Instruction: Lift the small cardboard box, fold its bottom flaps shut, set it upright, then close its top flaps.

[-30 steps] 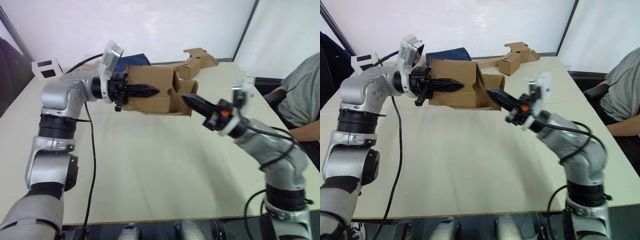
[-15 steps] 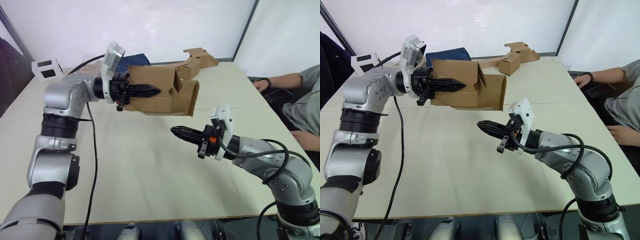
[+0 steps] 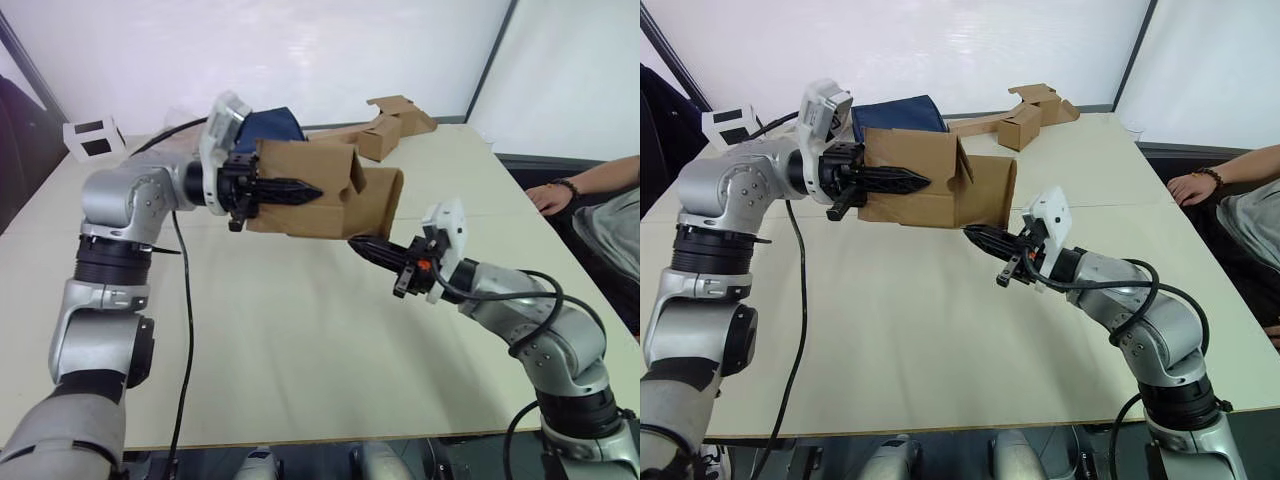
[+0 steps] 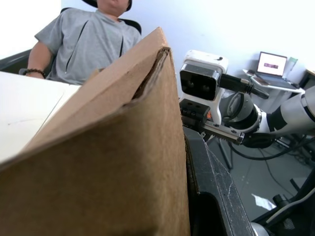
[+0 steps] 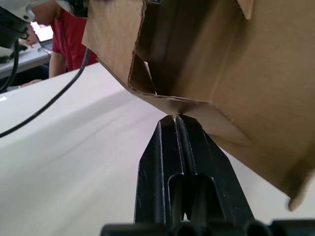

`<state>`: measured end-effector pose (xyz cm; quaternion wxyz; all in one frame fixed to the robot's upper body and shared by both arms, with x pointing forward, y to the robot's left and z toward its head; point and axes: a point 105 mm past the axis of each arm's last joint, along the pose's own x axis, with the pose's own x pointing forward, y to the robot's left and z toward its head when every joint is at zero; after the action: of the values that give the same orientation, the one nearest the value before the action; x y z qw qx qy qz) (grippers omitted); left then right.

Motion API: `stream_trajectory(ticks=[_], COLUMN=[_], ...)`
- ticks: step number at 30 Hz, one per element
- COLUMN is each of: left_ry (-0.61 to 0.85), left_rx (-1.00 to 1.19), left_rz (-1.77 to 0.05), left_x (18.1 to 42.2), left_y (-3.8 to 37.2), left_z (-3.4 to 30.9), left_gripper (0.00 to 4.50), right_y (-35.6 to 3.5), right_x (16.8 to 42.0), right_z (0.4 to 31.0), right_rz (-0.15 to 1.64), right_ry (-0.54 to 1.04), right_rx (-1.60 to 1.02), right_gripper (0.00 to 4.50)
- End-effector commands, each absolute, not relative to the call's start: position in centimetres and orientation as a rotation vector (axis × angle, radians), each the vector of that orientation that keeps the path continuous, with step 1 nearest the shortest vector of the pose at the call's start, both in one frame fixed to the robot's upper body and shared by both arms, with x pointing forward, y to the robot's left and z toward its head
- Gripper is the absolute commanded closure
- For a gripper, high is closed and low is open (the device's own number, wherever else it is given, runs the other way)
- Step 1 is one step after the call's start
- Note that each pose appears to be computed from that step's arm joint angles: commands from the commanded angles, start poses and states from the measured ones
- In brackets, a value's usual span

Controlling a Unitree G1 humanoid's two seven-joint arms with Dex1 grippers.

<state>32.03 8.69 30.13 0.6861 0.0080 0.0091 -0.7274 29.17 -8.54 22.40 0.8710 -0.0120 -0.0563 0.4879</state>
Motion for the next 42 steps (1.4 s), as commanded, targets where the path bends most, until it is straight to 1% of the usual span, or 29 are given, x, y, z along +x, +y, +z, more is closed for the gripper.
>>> stream_trajectory(ticks=[1, 9, 27, 34, 42], left_ry=[-0.02, -0.007, -0.003, -0.001, -0.004], left_rx=[0.022, 0.027, 0.019, 0.015, 0.019], left_rz=[-1.644, -1.648, -1.623, -1.628, -1.631], left_x=[31.4, 31.4, 31.6, 31.6, 31.6], left_y=[8.8, 8.6, 9.1, 8.9, 8.7], left_z=[30.8, 30.4, 30.2, 30.0, 30.0], left_gripper=[4.5, 4.5, 4.5, 4.5, 4.5], right_y=[-7.8, -6.7, -8.6, -8.0, -7.6], right_x=[28.8, 28.7, 29.5, 29.4, 29.6], right_z=[23.9, 24.3, 24.2, 25.2, 25.5], right_rz=[1.048, 1.075, 1.021, 1.04, 1.051], right_ry=[-0.196, -0.225, -0.21, -0.247, -0.258], right_rx=[-0.017, 0.006, -0.072, -0.052, -0.054], right_gripper=[4.49, 4.49, 4.49, 4.49, 4.49])
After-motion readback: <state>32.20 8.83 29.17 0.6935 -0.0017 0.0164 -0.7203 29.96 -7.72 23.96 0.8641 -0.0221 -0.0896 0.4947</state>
